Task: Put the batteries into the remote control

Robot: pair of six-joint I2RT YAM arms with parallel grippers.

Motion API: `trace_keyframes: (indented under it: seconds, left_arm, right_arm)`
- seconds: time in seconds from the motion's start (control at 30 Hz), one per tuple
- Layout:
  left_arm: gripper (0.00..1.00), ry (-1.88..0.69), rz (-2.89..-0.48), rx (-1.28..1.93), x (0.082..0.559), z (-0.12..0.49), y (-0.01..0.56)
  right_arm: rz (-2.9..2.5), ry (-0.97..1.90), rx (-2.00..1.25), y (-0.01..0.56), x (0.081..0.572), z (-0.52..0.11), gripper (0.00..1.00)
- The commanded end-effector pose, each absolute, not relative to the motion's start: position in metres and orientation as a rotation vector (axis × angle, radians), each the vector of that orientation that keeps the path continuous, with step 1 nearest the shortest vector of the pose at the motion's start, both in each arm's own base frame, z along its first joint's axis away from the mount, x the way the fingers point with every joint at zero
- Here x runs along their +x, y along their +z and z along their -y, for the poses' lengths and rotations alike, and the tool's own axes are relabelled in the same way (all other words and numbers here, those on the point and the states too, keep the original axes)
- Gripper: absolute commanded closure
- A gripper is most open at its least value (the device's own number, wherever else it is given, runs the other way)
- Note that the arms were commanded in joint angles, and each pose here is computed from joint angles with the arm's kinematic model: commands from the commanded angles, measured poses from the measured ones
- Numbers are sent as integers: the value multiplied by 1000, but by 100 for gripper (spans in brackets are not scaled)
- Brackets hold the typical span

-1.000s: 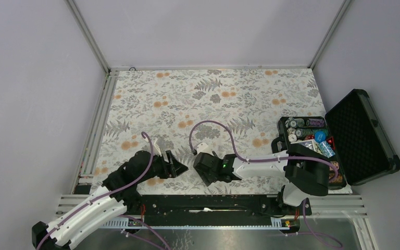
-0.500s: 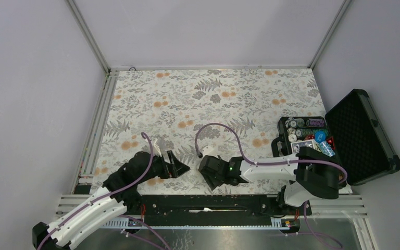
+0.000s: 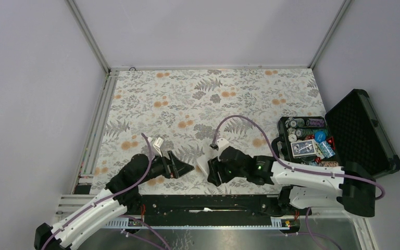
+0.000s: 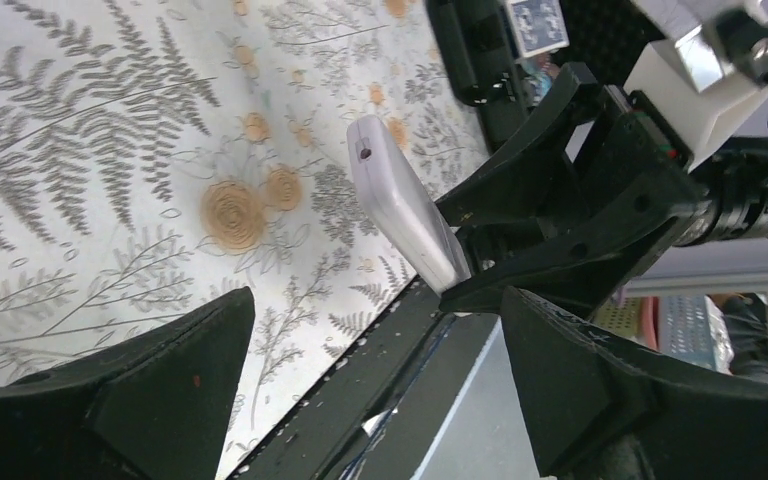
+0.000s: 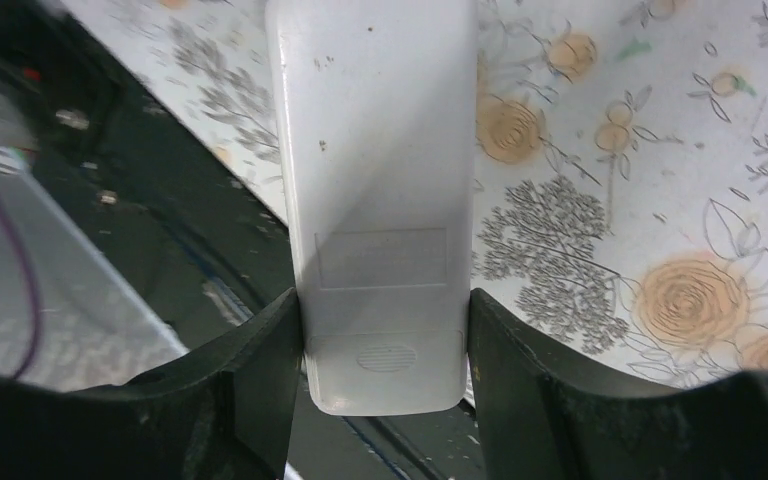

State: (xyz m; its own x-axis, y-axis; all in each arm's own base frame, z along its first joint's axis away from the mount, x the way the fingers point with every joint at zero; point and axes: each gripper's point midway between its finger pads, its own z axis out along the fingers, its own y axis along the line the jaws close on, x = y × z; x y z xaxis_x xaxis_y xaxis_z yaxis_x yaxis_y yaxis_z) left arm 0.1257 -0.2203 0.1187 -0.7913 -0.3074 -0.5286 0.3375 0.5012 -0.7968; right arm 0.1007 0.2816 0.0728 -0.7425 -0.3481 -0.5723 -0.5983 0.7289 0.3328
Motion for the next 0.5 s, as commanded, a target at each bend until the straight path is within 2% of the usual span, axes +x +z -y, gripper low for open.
trace_keyframes:
  seconds: [0.0,0.47]
  left_arm:
    - [1,-1506,-1930,93,121,236,160]
    - [1,-1757,-1747,184,102,249,204]
  right_arm:
    - [-2342,967,-629,114,101,-303,88]
    - [-2058,1525,-556,201,78,-330,91]
